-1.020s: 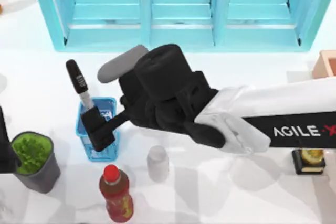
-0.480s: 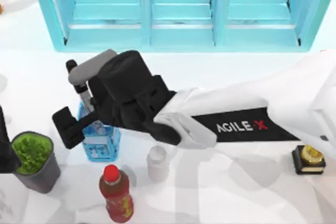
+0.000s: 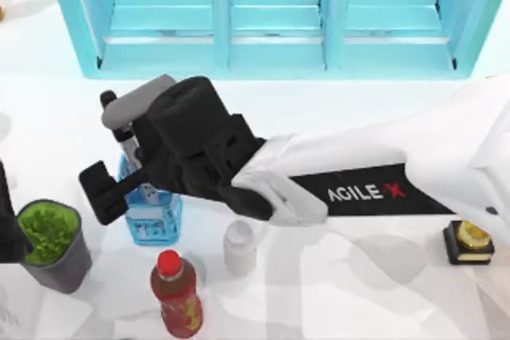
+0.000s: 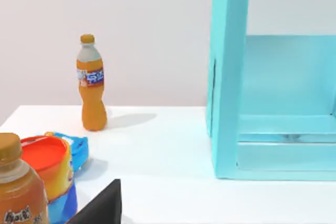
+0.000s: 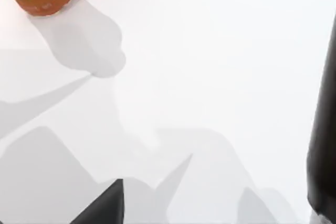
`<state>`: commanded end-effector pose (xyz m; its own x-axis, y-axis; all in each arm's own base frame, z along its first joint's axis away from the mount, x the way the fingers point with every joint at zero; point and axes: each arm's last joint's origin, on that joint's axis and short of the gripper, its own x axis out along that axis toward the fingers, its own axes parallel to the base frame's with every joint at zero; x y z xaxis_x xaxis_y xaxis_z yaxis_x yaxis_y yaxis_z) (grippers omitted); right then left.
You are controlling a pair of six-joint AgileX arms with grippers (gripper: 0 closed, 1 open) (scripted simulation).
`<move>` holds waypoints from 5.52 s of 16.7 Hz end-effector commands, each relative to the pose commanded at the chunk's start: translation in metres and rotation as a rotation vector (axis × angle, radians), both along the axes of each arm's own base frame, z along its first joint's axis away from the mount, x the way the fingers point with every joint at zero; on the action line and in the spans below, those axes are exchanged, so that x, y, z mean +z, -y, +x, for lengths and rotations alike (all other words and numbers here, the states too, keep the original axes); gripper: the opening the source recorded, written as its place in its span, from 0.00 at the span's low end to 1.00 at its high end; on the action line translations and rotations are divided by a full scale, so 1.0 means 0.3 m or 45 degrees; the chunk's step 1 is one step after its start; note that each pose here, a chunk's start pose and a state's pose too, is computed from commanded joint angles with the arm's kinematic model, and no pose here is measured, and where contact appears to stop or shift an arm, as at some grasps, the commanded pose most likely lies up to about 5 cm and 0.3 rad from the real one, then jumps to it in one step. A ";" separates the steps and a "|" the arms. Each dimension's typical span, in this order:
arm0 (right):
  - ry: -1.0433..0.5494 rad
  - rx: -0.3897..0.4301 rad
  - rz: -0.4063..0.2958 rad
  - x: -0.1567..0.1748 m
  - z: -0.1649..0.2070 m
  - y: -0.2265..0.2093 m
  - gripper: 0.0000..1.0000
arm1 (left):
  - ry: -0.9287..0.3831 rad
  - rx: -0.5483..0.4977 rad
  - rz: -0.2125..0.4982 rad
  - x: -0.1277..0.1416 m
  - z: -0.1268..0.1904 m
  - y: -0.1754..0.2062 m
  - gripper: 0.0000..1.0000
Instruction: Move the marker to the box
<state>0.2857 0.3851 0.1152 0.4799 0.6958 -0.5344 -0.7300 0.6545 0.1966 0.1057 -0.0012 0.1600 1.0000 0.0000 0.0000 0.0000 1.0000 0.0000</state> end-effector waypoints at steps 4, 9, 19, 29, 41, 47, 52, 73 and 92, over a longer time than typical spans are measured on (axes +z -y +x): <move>0.000 0.000 0.000 0.000 0.000 0.000 0.25 | 0.000 0.000 0.000 0.000 0.000 0.000 1.00; 0.000 0.000 0.000 0.000 0.000 0.000 0.00 | 0.000 0.000 0.000 0.000 0.000 0.000 1.00; 0.026 -0.039 0.017 0.072 0.040 0.041 0.00 | 0.000 0.000 0.000 0.000 0.000 0.000 1.00; 0.051 -0.020 0.026 0.526 0.023 0.468 0.00 | 0.000 0.000 0.000 0.000 0.000 0.000 1.00; 0.008 -0.024 -0.070 0.536 0.053 0.668 0.00 | 0.000 0.000 0.000 0.000 0.000 0.000 1.00; 0.047 -0.357 -0.136 0.604 0.067 1.130 0.00 | 0.000 0.000 0.000 0.000 0.000 0.000 1.00; 0.172 -0.652 -0.235 0.694 -0.101 1.481 0.00 | 0.000 0.000 0.000 0.000 0.000 0.000 1.00; 0.064 -0.686 -0.260 0.426 -0.161 1.530 0.00 | 0.000 0.000 0.000 0.000 0.000 0.000 1.00; 0.063 -0.686 -0.260 0.425 -0.161 1.529 1.00 | 0.000 0.000 0.000 0.000 0.000 0.000 1.00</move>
